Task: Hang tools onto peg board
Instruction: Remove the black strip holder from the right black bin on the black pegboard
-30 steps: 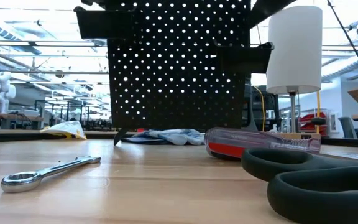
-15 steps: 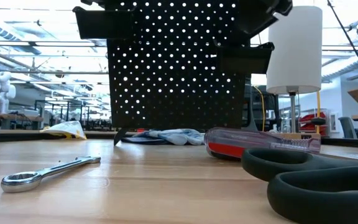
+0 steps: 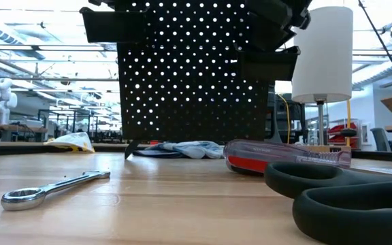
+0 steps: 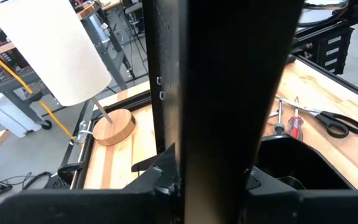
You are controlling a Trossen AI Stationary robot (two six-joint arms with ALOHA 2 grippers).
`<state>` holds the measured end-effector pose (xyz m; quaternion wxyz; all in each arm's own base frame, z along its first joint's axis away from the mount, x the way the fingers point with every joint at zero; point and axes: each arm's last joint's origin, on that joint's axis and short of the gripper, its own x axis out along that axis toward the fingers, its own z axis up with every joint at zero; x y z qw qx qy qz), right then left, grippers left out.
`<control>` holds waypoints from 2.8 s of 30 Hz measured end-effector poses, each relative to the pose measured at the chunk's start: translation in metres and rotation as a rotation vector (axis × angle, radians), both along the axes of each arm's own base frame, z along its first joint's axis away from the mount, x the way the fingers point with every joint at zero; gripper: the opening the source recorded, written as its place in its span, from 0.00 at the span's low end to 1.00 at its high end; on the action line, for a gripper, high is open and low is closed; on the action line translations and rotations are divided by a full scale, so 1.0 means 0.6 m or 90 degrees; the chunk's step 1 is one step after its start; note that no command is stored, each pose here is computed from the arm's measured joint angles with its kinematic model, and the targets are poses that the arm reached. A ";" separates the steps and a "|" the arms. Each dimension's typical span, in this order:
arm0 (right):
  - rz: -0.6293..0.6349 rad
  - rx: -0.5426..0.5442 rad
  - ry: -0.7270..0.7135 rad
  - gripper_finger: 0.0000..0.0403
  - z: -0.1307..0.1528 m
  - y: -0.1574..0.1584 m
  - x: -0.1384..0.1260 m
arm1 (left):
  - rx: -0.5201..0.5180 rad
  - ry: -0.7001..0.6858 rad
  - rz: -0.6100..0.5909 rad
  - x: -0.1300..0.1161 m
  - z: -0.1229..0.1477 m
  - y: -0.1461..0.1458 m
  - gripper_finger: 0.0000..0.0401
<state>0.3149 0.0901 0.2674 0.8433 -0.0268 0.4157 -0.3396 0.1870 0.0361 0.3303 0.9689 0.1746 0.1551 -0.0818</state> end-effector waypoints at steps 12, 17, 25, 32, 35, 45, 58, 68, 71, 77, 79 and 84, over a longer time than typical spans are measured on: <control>-0.009 0.021 0.025 0.54 -0.018 -0.013 0.015 | -0.002 0.000 0.000 0.000 0.000 0.000 0.16; -0.022 0.004 0.040 0.55 -0.034 -0.020 0.026 | -0.002 0.001 0.000 -0.001 0.000 0.000 0.16; -0.017 0.024 0.058 0.48 -0.037 -0.030 0.030 | -0.003 0.001 0.000 -0.001 0.000 0.000 0.16; -0.011 0.044 0.064 0.27 -0.039 -0.032 0.032 | -0.003 0.001 -0.001 -0.001 0.000 0.000 0.16; -0.008 0.041 0.065 0.24 -0.039 -0.031 0.032 | -0.003 0.001 0.000 -0.001 0.000 0.000 0.16; 0.011 0.023 0.066 0.24 -0.040 -0.024 0.032 | -0.003 0.001 -0.002 0.000 0.000 0.000 0.16; 0.052 -0.034 0.059 0.24 -0.003 -0.004 0.037 | -0.020 -0.007 0.031 0.001 0.003 0.002 0.16; 0.059 -0.049 0.057 0.24 0.039 -0.002 0.037 | -0.052 -0.014 0.084 0.002 0.005 0.005 0.16; 0.060 -0.050 0.057 0.24 0.050 -0.002 0.036 | -0.056 -0.023 0.087 0.003 0.007 0.006 0.16; 0.072 -0.050 0.056 0.24 0.064 -0.001 0.038 | -0.057 -0.034 0.103 0.005 0.009 0.007 0.20; 0.077 -0.051 0.057 0.24 0.066 -0.001 0.038 | -0.055 -0.038 0.103 0.004 0.010 0.007 0.20; 0.088 -0.055 0.058 0.24 0.075 -0.001 0.039 | -0.053 -0.039 0.103 0.004 0.010 0.007 0.21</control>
